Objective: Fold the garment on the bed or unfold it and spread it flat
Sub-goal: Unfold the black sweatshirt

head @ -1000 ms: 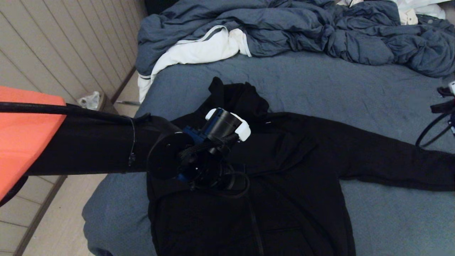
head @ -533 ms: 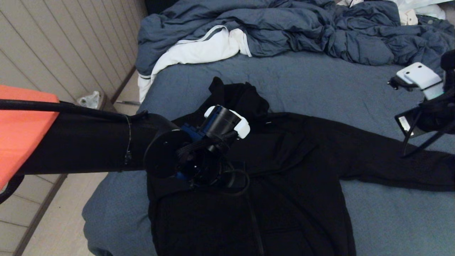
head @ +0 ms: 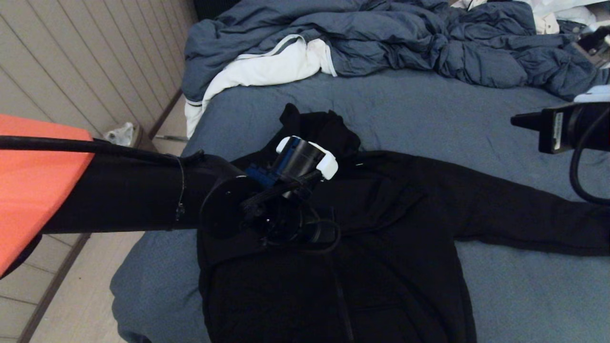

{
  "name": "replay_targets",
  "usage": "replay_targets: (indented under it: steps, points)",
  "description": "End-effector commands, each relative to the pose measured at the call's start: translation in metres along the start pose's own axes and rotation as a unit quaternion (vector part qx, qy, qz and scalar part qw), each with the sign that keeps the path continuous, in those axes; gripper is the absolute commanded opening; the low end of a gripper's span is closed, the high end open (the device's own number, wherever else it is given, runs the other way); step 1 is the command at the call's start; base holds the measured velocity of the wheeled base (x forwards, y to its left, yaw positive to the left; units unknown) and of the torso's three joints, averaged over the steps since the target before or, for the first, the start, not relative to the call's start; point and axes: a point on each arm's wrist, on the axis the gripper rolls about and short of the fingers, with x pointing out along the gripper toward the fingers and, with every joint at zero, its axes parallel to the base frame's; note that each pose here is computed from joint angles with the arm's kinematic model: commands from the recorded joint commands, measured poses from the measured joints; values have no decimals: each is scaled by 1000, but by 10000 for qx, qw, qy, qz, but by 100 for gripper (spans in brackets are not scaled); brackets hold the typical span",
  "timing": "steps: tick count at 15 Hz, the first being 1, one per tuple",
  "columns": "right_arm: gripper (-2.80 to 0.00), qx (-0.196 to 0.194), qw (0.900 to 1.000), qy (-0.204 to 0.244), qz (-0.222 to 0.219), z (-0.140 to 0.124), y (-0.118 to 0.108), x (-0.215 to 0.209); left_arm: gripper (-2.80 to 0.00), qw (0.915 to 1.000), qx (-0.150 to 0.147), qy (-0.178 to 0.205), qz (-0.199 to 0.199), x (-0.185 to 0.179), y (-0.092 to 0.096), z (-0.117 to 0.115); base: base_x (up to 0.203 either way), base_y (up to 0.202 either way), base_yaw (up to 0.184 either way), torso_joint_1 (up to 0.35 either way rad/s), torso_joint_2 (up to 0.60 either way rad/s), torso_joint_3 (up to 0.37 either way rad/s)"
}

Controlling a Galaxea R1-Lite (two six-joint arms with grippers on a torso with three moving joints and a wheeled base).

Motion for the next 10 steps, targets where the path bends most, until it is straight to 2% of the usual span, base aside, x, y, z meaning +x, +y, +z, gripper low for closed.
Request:
replay_targets:
  steps: [1,3,4,6,7,10]
  points:
    - [-280,26,10000,-86,28,4,0,-3,-280,10000,10,-84,-27,16,-7,3,0,0,0,0,0,0]
    - [-280,43,9999,-95,17,4,-1,-2,-280,9995,160,-253,-87,33,-23,6,0,0,0,0,0,0]
    - [-280,41,9999,-114,15,4,-1,-3,-280,9988,339,-328,-105,41,-29,7,0,0,0,0,0,0]
    - [-280,41,9999,-94,17,3,-1,-3,-280,9960,554,-684,-119,44,-43,12,0,0,0,0,0,0]
    - [-280,50,10000,-72,21,3,-1,-1,0,9945,682,-767,-217,44,-54,9,0,0,0,0,0,0]
    - [-280,54,10000,-59,-1,0,-1,2,0,9893,968,-943,-541,53,-86,-10,0,0,0,0,0,0]
